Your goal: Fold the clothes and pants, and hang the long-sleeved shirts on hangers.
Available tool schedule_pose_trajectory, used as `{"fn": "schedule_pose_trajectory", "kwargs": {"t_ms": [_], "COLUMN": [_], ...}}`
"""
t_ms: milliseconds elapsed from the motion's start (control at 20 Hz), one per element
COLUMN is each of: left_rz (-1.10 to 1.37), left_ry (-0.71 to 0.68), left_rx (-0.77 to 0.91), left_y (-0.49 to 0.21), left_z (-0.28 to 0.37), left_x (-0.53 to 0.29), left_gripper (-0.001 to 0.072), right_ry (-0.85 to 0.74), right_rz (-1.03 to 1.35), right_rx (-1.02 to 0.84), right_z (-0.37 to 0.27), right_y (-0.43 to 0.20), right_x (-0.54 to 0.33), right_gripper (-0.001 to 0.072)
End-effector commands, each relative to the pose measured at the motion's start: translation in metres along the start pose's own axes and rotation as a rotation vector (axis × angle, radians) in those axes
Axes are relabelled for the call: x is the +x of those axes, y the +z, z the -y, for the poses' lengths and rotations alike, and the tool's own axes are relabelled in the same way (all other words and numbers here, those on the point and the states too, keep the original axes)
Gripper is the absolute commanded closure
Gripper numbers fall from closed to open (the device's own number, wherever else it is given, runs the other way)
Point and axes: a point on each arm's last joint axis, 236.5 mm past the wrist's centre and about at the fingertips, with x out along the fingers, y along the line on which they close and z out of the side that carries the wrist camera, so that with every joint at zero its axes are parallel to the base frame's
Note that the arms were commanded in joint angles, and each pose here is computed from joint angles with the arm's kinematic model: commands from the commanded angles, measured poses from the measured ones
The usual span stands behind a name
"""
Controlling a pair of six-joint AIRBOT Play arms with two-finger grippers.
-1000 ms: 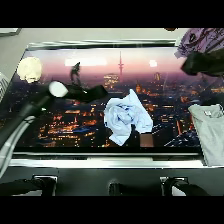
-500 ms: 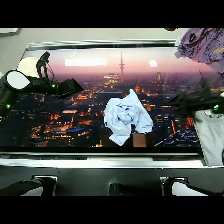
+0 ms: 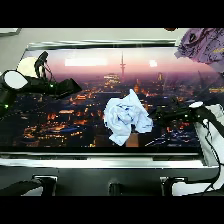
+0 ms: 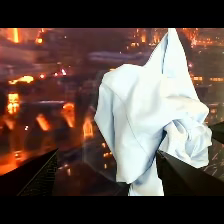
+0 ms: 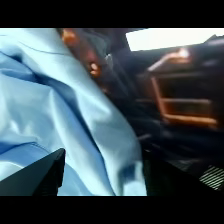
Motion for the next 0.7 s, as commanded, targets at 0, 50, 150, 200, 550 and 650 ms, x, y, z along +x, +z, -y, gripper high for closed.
{"fn": "schedule_pose_trajectory", "kwargs": {"t_ms": [0, 50, 150, 200, 550, 650], "left_rz": [0.006, 0.004, -0.041, -0.066, -0.357, -0.421], "left_ry": [0.0, 0.0, -0.002, 0.018, -0.252, -0.24], "left_rx": [0.0, 0.0, -0.039, -0.039, -0.141, -0.126], "left_y": [0.002, 0.001, -0.01, -0.017, -0.164, -0.2], "left_z": [0.0, 0.0, -0.001, -0.009, 0.01, 0.021], "left_x": [-0.001, -0.001, -0.002, 0.001, 0.08, 0.1], "left_gripper": [-0.0013, -0.0013, -0.0013, -0.0013, 0.0079, 0.0079], "right_ry": [-0.03, -0.034, -0.033, -0.034, -0.035, -0.034], "right_rz": [-0.025, -0.035, -0.024, -0.007, 0.13, 0.131], "right_rx": [-0.015, -0.02, -0.044, -0.065, -0.138, -0.126], "right_z": [0.009, 0.008, 0.004, 0.0, -0.03, -0.03], "right_y": [-0.003, -0.005, -0.003, 0.0, 0.021, 0.021], "right_x": [0.021, 0.023, 0.02, 0.016, -0.015, -0.015], "right_gripper": [0.019, 0.0299, 0.0671, 0.0679, 0.0678, 0.0678]}}
